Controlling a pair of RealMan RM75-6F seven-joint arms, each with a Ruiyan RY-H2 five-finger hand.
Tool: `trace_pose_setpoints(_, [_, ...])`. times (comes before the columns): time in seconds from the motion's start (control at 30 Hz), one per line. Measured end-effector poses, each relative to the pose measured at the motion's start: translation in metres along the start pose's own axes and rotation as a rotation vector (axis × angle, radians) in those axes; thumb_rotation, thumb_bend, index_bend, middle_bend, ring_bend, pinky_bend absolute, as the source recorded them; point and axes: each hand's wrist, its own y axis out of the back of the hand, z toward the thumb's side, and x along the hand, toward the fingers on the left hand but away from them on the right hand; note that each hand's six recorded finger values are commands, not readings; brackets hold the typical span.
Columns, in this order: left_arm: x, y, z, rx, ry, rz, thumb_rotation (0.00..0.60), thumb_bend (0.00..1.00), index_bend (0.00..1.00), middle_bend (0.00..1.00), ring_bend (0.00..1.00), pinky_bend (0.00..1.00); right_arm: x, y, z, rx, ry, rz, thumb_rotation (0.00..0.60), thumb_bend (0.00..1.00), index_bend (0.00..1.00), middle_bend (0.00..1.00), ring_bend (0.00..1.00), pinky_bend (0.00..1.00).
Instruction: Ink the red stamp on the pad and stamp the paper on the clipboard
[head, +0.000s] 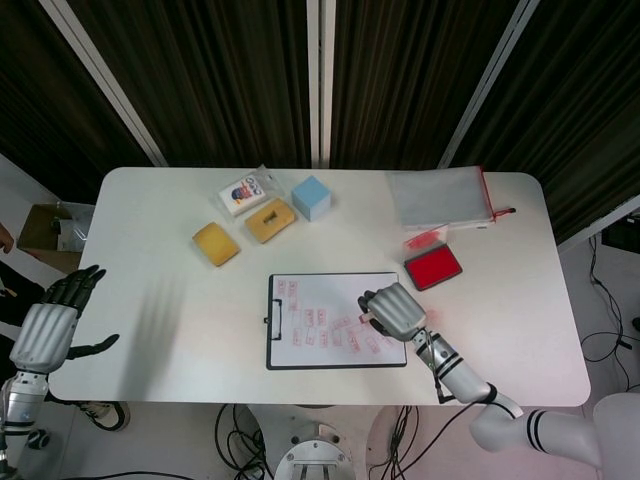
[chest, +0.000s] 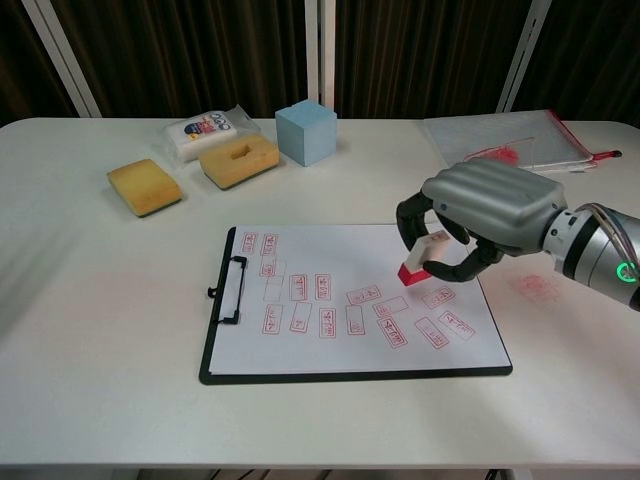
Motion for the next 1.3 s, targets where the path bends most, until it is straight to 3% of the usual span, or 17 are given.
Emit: trace_pose_setpoints(1.3, [-0.003, -0.002, -0.011, -0.013, 0.019, -0.002, 0.491, 0.12, 0.08, 0.07, 0.1, 0.19, -0.014, -0.023, 0.003, 0.029, -0.026, 0.04, 0.6, 0.4, 0.84, 0.68, 0.67, 0.82])
